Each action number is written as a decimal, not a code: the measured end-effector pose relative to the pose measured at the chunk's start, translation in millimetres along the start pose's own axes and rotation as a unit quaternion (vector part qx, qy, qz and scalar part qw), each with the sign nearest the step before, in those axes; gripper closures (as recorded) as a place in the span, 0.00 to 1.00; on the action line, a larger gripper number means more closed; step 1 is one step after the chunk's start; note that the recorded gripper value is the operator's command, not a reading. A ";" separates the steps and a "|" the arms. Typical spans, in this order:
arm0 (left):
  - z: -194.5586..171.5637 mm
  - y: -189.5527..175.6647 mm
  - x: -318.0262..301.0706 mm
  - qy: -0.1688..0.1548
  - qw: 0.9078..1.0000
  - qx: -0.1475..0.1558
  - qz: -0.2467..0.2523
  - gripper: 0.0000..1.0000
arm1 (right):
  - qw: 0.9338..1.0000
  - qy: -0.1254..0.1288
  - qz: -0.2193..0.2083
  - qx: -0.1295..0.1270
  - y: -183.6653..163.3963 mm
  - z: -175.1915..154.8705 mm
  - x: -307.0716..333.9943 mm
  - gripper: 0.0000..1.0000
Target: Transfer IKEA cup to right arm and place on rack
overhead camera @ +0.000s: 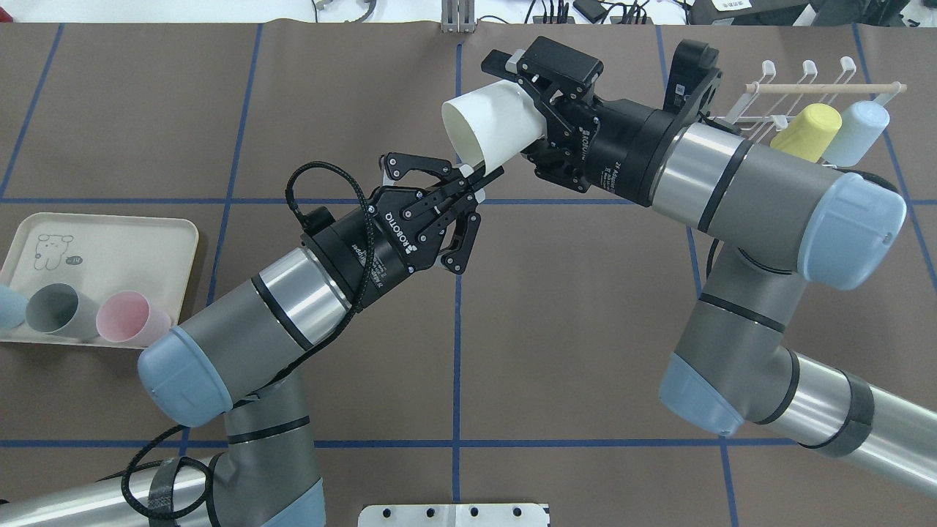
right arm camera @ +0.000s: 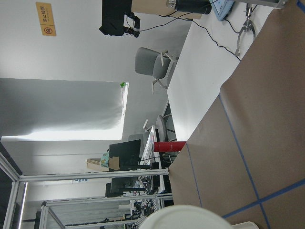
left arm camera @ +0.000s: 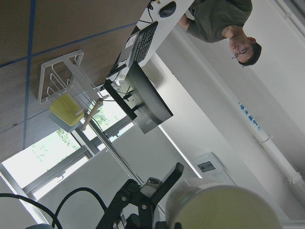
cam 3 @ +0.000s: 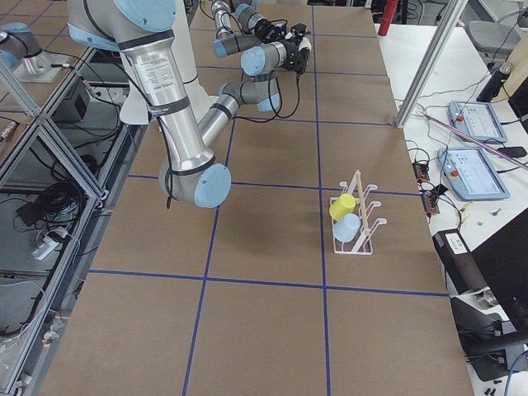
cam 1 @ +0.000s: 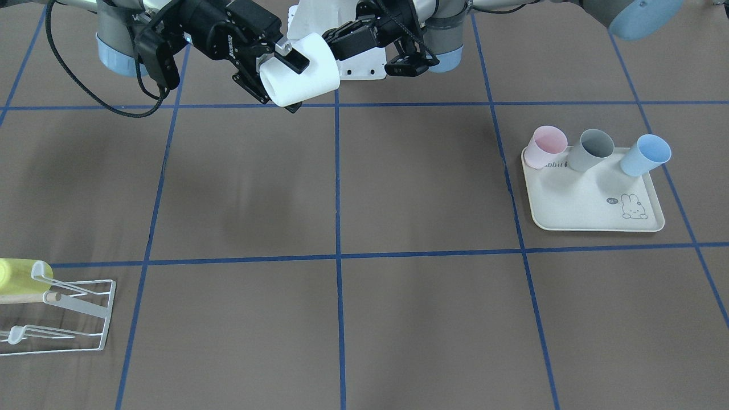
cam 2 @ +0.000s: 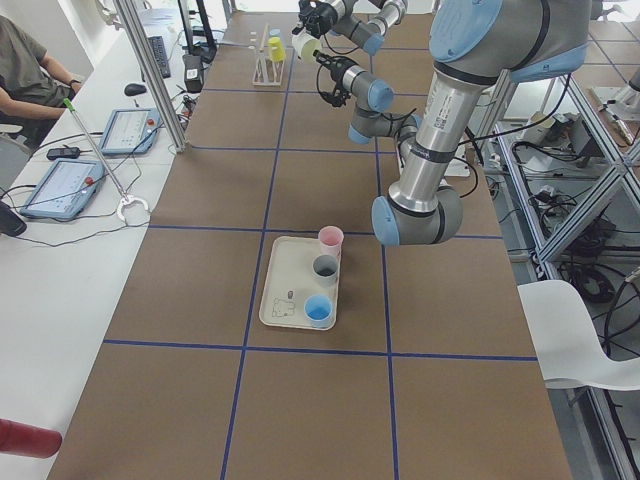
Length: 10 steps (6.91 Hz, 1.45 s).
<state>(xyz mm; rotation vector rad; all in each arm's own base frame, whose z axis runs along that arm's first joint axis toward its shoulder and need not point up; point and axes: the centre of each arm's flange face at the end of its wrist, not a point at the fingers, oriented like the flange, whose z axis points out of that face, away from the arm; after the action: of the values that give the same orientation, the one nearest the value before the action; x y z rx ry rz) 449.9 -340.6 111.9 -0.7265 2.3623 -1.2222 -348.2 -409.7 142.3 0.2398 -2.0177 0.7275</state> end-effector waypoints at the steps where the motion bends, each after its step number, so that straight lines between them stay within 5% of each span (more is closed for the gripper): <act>1: 0.1 0.1 -0.3 0.000 1.000 0.000 0.000 0.90 | 1.000 0.000 0.000 0.000 0.0 -0.2 0.0 1.00; 2: 0.4 0.2 -0.4 0.000 1.000 0.000 0.000 0.26 | 1.000 -0.002 0.000 -0.001 -0.4 -0.7 0.3 1.00; 3: 1.7 1.0 -0.3 0.000 1.000 -0.001 -0.001 0.00 | 1.000 -0.004 -0.001 -0.001 -1.5 -0.5 1.5 1.00; 7: 3.2 9.1 8.4 0.009 1.000 -0.012 -0.003 0.00 | 1.000 -0.005 -0.017 0.009 -13.8 -0.1 1.3 1.00; 10: -2.3 8.7 17.9 0.012 0.995 -0.015 0.094 0.00 | 0.997 -0.014 -0.040 0.066 -81.6 -16.6 -22.9 1.00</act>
<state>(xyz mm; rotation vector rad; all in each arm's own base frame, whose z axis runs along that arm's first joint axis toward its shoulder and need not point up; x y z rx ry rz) 432.1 -345.7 104.2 -0.4868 2.4111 -1.1241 -288.0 -468.4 161.9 0.4068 -1.9762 0.8116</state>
